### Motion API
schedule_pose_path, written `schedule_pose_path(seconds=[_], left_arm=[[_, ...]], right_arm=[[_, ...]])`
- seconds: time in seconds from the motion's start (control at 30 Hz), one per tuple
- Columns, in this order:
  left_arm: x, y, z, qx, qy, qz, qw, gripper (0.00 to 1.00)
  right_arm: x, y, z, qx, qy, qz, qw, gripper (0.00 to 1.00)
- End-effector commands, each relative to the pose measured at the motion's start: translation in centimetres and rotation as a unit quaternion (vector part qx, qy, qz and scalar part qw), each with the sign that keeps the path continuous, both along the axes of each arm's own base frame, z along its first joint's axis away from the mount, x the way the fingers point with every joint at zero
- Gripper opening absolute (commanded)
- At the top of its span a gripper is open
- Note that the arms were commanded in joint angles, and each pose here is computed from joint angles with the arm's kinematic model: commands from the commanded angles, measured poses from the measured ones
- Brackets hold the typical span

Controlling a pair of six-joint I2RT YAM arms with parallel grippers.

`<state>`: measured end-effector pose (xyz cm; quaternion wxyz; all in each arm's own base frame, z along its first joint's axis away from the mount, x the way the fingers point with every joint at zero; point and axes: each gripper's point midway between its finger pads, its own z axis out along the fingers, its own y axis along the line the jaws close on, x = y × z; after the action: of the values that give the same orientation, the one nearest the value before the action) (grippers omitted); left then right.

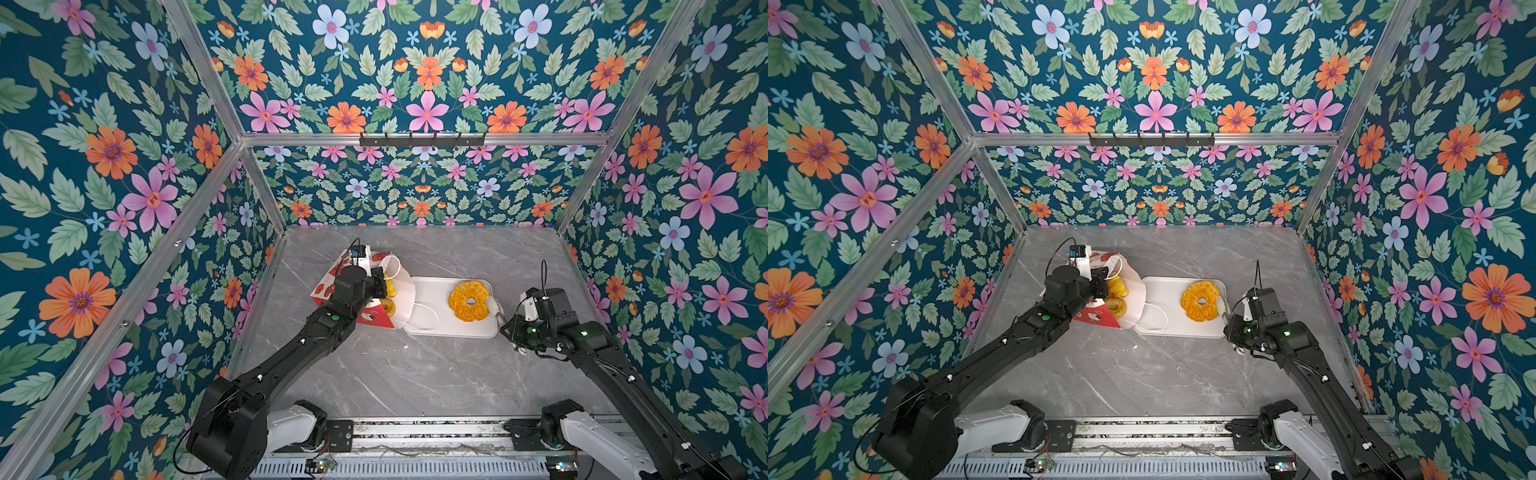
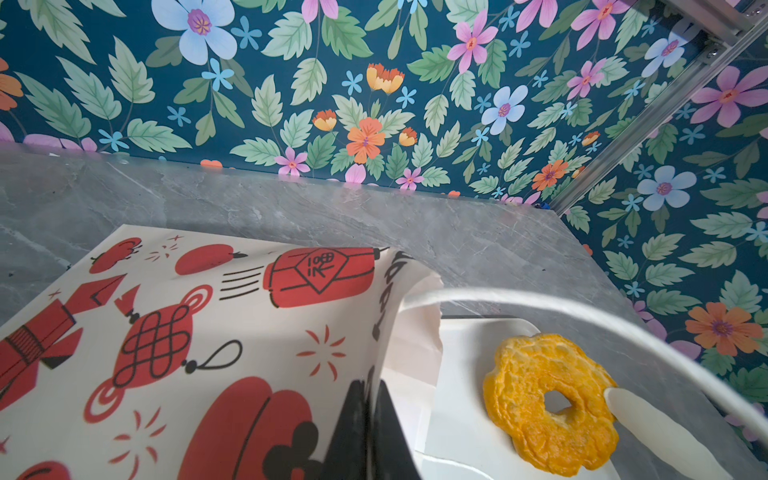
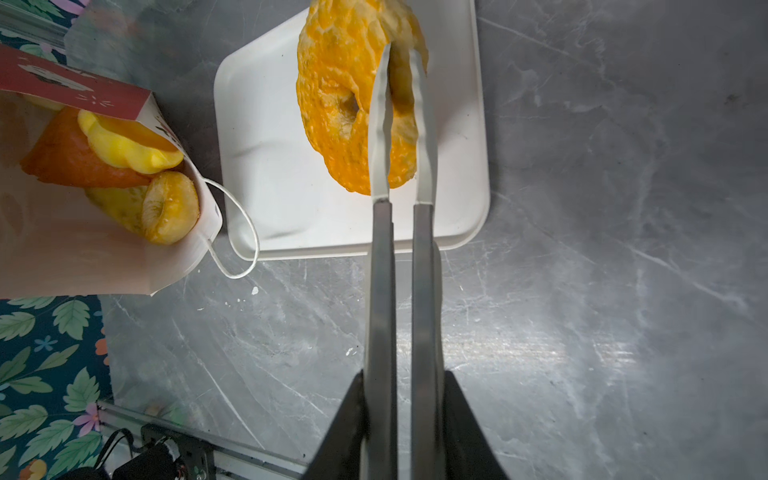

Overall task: Take the fake bread out of the paper bag
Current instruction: 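Lower the yellow ring bread onto the tray and open the right-held tongs, then move the tongs with the right gripper back into the bag mouth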

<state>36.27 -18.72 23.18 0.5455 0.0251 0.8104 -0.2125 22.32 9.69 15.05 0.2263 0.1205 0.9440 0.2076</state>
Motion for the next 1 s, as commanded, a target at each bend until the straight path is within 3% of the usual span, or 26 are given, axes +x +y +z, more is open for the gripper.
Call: schedule_pose_path(seconds=[0.0,0.17,0.73,0.97], left_arm=[[0.2,-0.1,0.7,0.001,-0.012,-0.004,1.000,0.08],[0.3,-0.4,0.6,0.001,-0.011,-0.008,1.000,0.09],[0.3,-1.0,0.7,-0.001,-0.007,-0.022,1.000,0.09],[0.2,-1.7,0.5,0.029,-0.001,-0.054,0.998,0.08]], right_arm=[[0.3,-0.8,0.4,-0.020,-0.019,-0.008,1.000,0.33],[0.3,-0.9,0.3,-0.026,-0.019,-0.004,0.999,0.44],[2.9,1.4,-1.8,0.004,-0.007,0.030,1.000,0.37],[5.1,1.3,0.2,-0.016,-0.072,0.039,0.997,0.39]])
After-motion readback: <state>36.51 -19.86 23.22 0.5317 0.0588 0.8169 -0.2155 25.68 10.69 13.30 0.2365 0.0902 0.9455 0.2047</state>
